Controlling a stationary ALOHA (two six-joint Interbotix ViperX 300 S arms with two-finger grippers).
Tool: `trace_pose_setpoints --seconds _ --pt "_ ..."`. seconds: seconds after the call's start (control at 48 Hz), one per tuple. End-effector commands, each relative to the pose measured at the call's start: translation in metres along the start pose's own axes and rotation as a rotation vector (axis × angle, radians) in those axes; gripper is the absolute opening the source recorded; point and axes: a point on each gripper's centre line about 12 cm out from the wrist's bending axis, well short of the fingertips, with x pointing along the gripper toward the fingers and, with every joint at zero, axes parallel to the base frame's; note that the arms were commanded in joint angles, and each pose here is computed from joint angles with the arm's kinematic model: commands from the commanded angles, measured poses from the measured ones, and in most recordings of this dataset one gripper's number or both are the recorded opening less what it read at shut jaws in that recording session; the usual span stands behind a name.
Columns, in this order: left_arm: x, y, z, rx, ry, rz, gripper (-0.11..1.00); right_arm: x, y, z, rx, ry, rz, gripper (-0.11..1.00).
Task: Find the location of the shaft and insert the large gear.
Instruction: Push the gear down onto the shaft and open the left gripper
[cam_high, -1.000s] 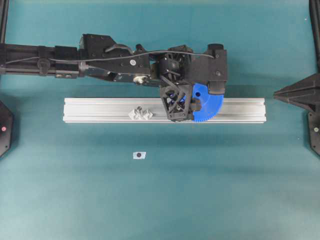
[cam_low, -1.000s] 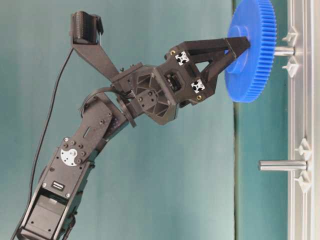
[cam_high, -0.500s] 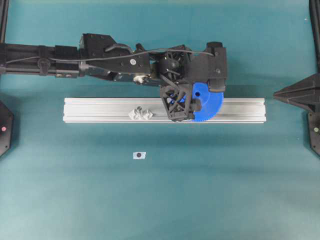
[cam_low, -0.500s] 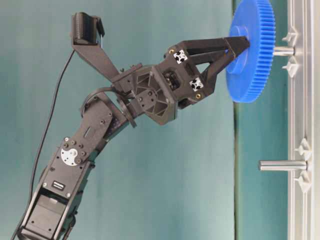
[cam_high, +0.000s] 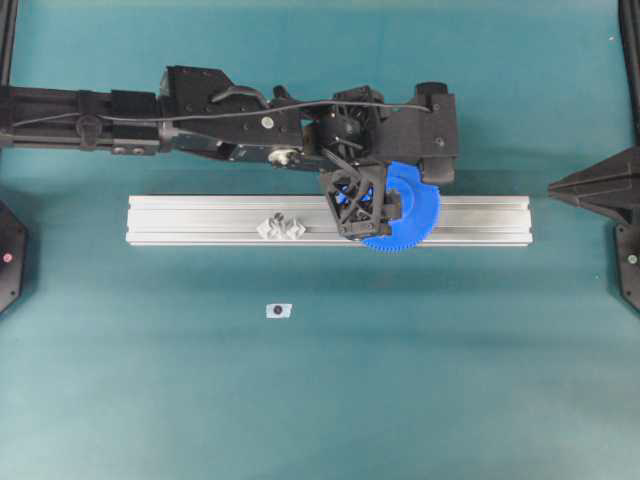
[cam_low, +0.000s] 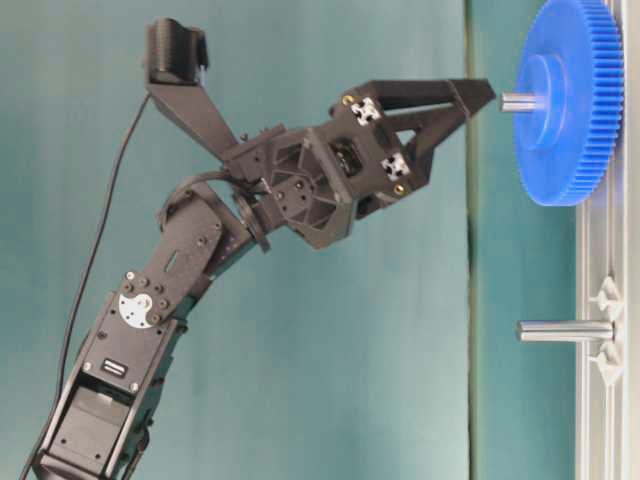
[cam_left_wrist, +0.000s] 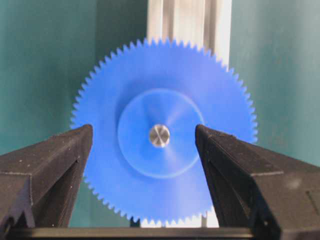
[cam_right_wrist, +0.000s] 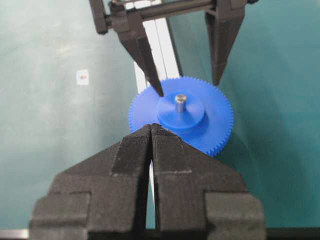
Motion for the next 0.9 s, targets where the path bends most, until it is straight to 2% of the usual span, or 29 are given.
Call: trace_pose_setpoints --seconds 0.0,0.583,0.729,0.875 --pt "-0.017 0.002 0.02 0.003 -0.061 0.008 0.83 0.0 0.0 0.004 0.01 -0.008 -0.003 0.04" --pt "-0.041 -0.022 0.03 0.015 -0.093 -0.026 0.83 0.0 0.0 0.004 0.01 -0.006 -0.003 0.04" --pt "-0.053 -0.022 0.032 -0.049 -0.125 -0.027 0.83 0.0 0.0 0.004 0.01 -0.006 -0.003 0.04" --pt "-0.064 -0.024 0.029 -0.077 -0.152 -0.031 0.83 0.0 0.0 0.004 0.01 -0.006 -0.003 0.04"
